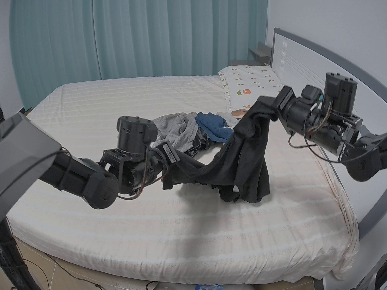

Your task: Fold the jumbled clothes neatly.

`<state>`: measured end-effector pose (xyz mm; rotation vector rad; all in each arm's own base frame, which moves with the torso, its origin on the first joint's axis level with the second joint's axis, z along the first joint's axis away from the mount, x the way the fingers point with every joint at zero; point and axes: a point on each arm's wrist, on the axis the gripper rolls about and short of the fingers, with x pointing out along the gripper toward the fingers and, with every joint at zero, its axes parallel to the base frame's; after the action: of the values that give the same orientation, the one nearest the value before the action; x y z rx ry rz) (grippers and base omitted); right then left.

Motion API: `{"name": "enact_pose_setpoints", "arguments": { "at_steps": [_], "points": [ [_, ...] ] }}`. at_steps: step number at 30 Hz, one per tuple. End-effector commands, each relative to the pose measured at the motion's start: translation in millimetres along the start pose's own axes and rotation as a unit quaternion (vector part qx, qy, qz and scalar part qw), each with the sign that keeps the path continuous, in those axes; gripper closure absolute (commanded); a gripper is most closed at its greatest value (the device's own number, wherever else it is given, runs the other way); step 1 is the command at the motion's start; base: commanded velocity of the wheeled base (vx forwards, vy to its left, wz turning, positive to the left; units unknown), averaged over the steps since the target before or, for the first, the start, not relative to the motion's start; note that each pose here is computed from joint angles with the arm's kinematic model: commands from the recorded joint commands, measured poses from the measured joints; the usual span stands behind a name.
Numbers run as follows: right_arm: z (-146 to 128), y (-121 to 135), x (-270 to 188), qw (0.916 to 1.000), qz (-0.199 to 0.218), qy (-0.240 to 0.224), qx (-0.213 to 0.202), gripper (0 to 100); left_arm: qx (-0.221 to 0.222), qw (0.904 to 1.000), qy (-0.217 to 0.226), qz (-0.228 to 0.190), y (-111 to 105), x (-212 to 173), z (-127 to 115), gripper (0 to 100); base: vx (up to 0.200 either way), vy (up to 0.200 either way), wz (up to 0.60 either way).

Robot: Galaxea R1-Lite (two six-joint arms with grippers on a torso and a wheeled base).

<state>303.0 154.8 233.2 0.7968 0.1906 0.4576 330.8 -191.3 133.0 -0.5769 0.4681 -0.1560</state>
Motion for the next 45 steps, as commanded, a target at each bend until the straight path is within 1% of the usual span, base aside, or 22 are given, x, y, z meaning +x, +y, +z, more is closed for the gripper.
{"name": "enact_pose_setpoints", "arguments": {
  "at_steps": [1, 3, 4, 5, 7, 8, 9, 12, 14, 16, 18, 20, 24, 29, 33, 38, 45],
  "points": [
    [24, 16, 12, 0.9983, 0.030, -0.049, -0.003, 100, -0.037, 0.9974, -0.052, -0.032, -14, -33, 41, 100, 0.000, 0.000, 0.00],
    [21, 12, 10, 0.9987, 0.028, -0.043, 0.000, 100, -0.056, 0.9965, -0.053, -0.032, -12, -37, 42, 100, 0.000, 0.000, 0.00],
    [12, 2, 11, 0.9996, 0.013, -0.027, 0.001, 100, -0.073, 0.9959, -0.046, -0.028, -10, -38, 38, 100, 0.000, 0.000, 0.00],
    [4, -4, 10, 0.9999, 0.002, -0.012, 0.001, 100, -0.080, 0.9959, -0.037, -0.021, -5, -36, 33, 100, 0.000, 0.000, 0.00],
    [-17, -22, 7, 0.9993, -0.021, 0.030, 0.002, 100, -0.082, 0.9965, -0.016, -0.003, 5, -34, 20, 100, 0.000, 0.000, 0.00],
    [-17, -22, 7, 0.9993, -0.021, 0.030, 0.002, 100, -0.082, 0.9965, -0.016, -0.003, 5, -34, 20, 100, 0.000, 0.000, 0.00],
    [-30, -35, 10, 0.9976, -0.034, 0.059, 0.006, 100, -0.084, 0.9964, 0.001, 0.006, 12, -30, 11, 100, 0.000, 0.000, 0.00],
    [-43, -53, 21, 0.9961, -0.055, 0.068, 0.016, 100, -0.120, 0.9925, 0.024, -0.006, 18, -29, 3, 100, 0.000, 0.000, 0.00],
    [-51, -62, 26, 0.9953, -0.061, 0.070, 0.029, 100, -0.139, 0.9890, 0.046, -0.018, 23, -30, -4, 100, 0.000, 0.000, 0.00],
    [-56, -64, 27, 0.9945, -0.064, 0.073, 0.039, 100, -0.140, 0.9874, 0.069, -0.021, 30, -31, -13, 100, 0.000, 0.000, 0.00],
    [-62, -65, 25, 0.9935, -0.067, 0.081, 0.043, 100, -0.140, 0.9865, 0.082, -0.021, 36, -28, -22, 100, 0.000, 0.000, 0.00],
    [-66, -64, 23, 0.9928, -0.067, 0.089, 0.046, 100, -0.140, 0.9865, 0.084, -0.019, 41, -23, -31, 100, 0.000, 0.000, 0.00],
    [-71, -70, 22, 0.9909, -0.077, 0.094, 0.058, 100, -0.141, 0.9864, 0.082, -0.019, 47, -19, -38, 100, 0.000, 0.000, 0.00],
    [-72, -71, 17, 0.9885, -0.084, 0.098, 0.079, 100, -0.137, 0.9865, 0.087, -0.019, 48, -19, -43, 100, 0.000, 0.000, 0.00],
    [-76, -76, 18, 0.9850, -0.092, 0.103, 0.103, 100, -0.139, 0.9858, 0.095, -0.011, 53, -21, -47, 100, -0.050, 0.000, 0.00],
    [-82, -86, 14, 0.9809, -0.112, 0.110, 0.114, 100, -0.153, 0.9830, 0.101, -0.003, 57, -26, -50, 100, -0.200, 0.000, 0.00],
    [-81, -86, 10, 0.9821, -0.110, 0.104, 0.112, 100, -0.157, 0.9823, 0.102, 0.007, 62, -25, -51, 100, 0.000, 0.000, 0.00]
  ]
}}
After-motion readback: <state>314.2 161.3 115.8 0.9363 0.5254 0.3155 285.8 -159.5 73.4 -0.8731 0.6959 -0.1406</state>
